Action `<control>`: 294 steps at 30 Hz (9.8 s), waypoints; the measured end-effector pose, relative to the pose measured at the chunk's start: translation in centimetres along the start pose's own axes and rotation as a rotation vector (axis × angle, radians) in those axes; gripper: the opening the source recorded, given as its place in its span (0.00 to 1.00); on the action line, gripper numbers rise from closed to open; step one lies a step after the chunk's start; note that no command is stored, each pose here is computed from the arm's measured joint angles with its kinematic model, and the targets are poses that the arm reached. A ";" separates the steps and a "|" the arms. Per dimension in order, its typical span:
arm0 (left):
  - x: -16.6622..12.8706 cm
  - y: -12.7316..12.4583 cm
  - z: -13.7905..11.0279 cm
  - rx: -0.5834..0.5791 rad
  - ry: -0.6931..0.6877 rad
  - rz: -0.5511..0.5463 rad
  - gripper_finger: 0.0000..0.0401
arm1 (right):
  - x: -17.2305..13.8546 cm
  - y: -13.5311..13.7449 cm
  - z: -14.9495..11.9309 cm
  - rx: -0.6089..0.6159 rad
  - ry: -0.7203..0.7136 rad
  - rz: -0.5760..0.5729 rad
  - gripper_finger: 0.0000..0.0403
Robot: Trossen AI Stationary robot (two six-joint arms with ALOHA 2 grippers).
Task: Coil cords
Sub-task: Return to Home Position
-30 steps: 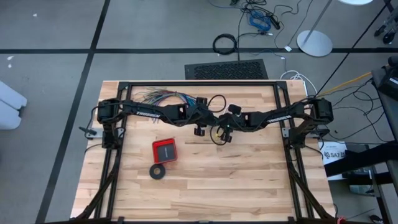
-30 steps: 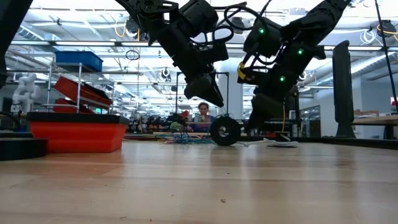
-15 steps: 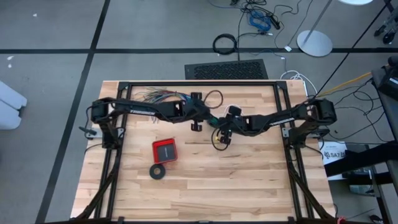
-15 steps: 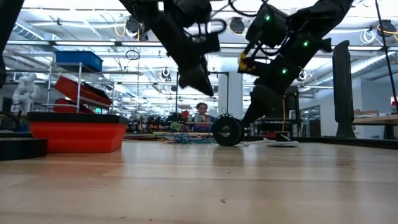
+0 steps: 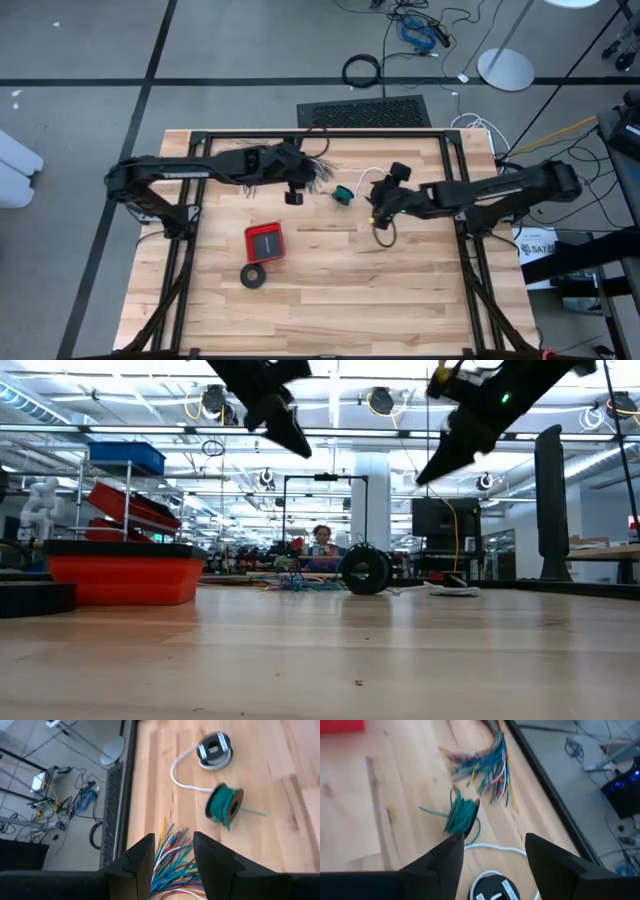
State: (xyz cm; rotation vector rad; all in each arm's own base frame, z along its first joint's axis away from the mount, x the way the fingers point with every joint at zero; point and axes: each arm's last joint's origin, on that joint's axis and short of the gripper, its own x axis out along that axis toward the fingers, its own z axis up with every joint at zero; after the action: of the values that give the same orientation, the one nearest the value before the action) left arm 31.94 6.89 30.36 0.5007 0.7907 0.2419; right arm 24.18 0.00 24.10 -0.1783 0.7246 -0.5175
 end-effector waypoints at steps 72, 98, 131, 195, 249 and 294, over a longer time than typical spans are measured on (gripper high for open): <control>-9.1 -10.5 -21.6 -0.518 -0.775 0.145 0.35 | -7.1 -2.7 -15.4 0.125 -0.578 0.296 0.49; -8.6 -10.4 -22.3 -0.616 -0.661 0.270 0.35 | -7.0 -2.4 -15.5 0.101 -0.594 0.354 0.49; -8.6 -10.4 -22.3 -0.616 -0.661 0.270 0.35 | -7.0 -2.4 -15.5 0.098 -0.591 0.355 0.49; -8.6 -10.4 -22.3 -0.616 -0.661 0.270 0.35 | -7.0 -2.4 -15.5 0.098 -0.591 0.355 0.49; -8.6 -10.4 -22.3 -0.616 -0.661 0.269 0.35 | -7.0 -2.4 -15.5 0.098 -0.591 0.355 0.49; -8.6 -10.4 -22.3 -0.616 -0.661 0.269 0.35 | -7.0 -2.4 -15.5 0.098 -0.591 0.355 0.49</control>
State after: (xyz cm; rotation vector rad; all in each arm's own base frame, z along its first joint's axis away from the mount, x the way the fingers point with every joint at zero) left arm 10.03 2.15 17.08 0.0772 -0.0179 0.5151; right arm 8.44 1.81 17.50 -0.0984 0.1435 -0.1414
